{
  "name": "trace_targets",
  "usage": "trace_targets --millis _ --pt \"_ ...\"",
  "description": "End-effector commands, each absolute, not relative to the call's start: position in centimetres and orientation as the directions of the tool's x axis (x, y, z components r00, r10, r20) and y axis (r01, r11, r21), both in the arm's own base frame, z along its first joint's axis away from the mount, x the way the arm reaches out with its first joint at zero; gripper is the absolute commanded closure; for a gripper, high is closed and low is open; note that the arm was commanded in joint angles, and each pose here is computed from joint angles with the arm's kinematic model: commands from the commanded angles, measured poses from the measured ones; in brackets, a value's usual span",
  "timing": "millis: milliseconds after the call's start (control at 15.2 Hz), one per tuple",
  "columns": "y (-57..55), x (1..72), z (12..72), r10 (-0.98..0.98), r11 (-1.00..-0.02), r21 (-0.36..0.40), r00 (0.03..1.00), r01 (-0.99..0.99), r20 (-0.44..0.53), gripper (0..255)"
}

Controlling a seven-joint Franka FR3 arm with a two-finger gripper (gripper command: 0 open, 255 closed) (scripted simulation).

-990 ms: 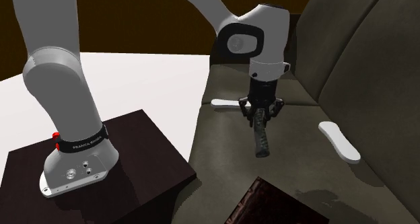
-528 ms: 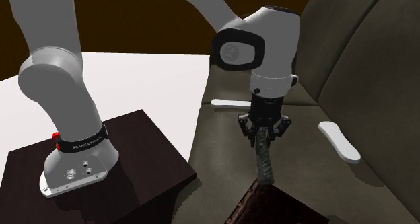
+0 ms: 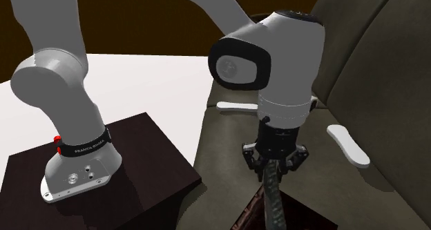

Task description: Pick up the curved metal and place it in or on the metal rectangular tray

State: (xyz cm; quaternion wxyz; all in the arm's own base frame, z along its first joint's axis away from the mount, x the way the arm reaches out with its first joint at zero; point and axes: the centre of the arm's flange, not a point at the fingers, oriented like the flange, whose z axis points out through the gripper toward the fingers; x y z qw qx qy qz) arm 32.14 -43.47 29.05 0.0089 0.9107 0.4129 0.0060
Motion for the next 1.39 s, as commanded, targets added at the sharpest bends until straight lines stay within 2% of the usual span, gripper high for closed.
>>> trace_targets --millis 0,330,1320 --pt "-45.5 29.8 29.0 0.753 -0.658 0.022 0.658 0.753 0.004 255" --pt "-50.0 24.9 28.9 0.753 -0.658 0.022 0.658 0.753 0.004 255" --pt "-50.2 24.7 22.4 0.753 -0.658 0.022 0.658 0.753 0.004 255"
